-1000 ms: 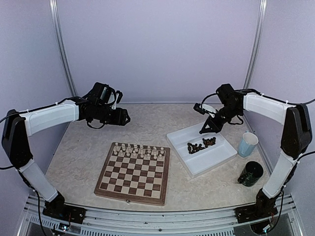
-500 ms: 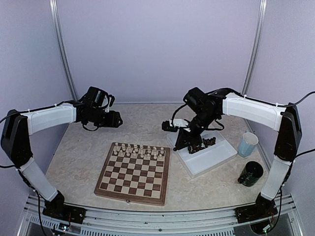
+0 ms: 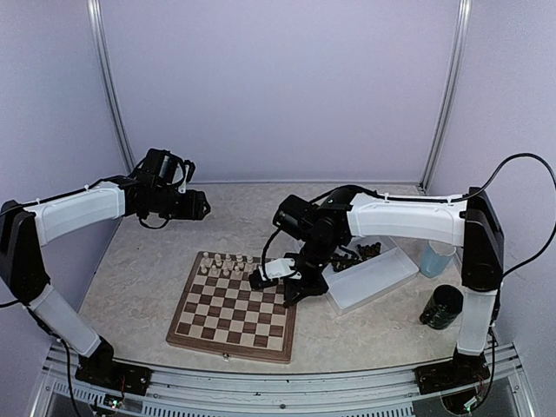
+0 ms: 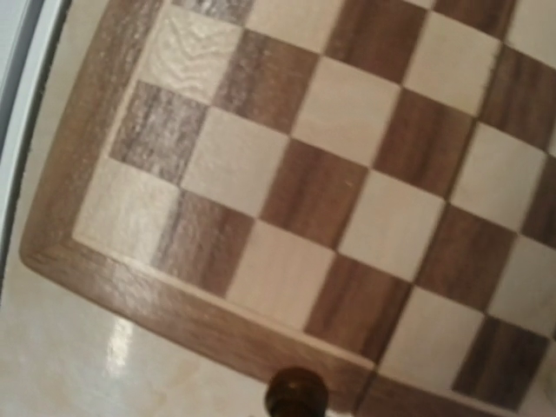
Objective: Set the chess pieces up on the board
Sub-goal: Place the pawn at a7.
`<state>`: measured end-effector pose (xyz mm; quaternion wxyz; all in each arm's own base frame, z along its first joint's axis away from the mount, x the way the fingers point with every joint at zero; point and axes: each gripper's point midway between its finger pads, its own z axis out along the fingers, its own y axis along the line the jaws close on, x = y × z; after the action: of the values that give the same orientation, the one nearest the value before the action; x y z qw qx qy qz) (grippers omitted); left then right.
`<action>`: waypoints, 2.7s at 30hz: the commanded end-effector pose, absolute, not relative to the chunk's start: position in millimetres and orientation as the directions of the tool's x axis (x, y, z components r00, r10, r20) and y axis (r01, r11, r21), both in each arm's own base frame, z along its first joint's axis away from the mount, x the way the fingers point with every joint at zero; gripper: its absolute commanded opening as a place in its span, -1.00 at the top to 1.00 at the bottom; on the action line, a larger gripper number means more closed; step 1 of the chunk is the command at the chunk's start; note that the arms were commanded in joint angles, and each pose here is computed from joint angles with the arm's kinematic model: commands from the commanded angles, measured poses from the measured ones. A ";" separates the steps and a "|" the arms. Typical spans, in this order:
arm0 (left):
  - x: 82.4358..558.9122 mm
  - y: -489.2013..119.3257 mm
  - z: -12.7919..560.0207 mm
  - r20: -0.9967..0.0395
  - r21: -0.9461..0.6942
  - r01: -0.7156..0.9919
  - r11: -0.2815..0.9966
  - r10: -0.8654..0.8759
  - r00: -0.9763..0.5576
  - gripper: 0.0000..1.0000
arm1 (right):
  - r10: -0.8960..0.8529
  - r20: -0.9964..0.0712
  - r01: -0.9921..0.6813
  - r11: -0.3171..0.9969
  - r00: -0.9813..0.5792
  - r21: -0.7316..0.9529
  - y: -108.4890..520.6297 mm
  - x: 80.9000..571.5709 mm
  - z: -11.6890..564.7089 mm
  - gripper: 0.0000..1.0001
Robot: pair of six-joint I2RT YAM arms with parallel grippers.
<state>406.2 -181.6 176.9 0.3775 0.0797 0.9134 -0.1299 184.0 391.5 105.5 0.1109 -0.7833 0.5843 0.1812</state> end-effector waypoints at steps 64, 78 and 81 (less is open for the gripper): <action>403.0 -177.4 183.3 -0.721 -0.156 0.254 0.955 0.066 -0.690 -0.39 | -0.836 -0.380 -0.897 -0.440 0.397 0.031 434.8 112.0 59.9 0.43; 402.6 -178.0 180.8 -0.715 -0.158 0.255 0.954 0.067 -0.696 -0.38 | -0.862 -0.314 -0.912 -0.410 0.398 -0.029 419.0 128.7 53.4 0.92; 402.6 -178.5 181.0 -0.715 -0.159 0.255 0.954 0.067 -0.696 -0.38 | -0.867 -0.295 -0.913 -0.406 0.401 -0.048 414.7 133.5 53.5 0.93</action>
<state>404.6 -178.5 177.1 0.3774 0.0831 0.9143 -0.1211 125.0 425.8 54.1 0.0960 -0.8296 0.5303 0.1461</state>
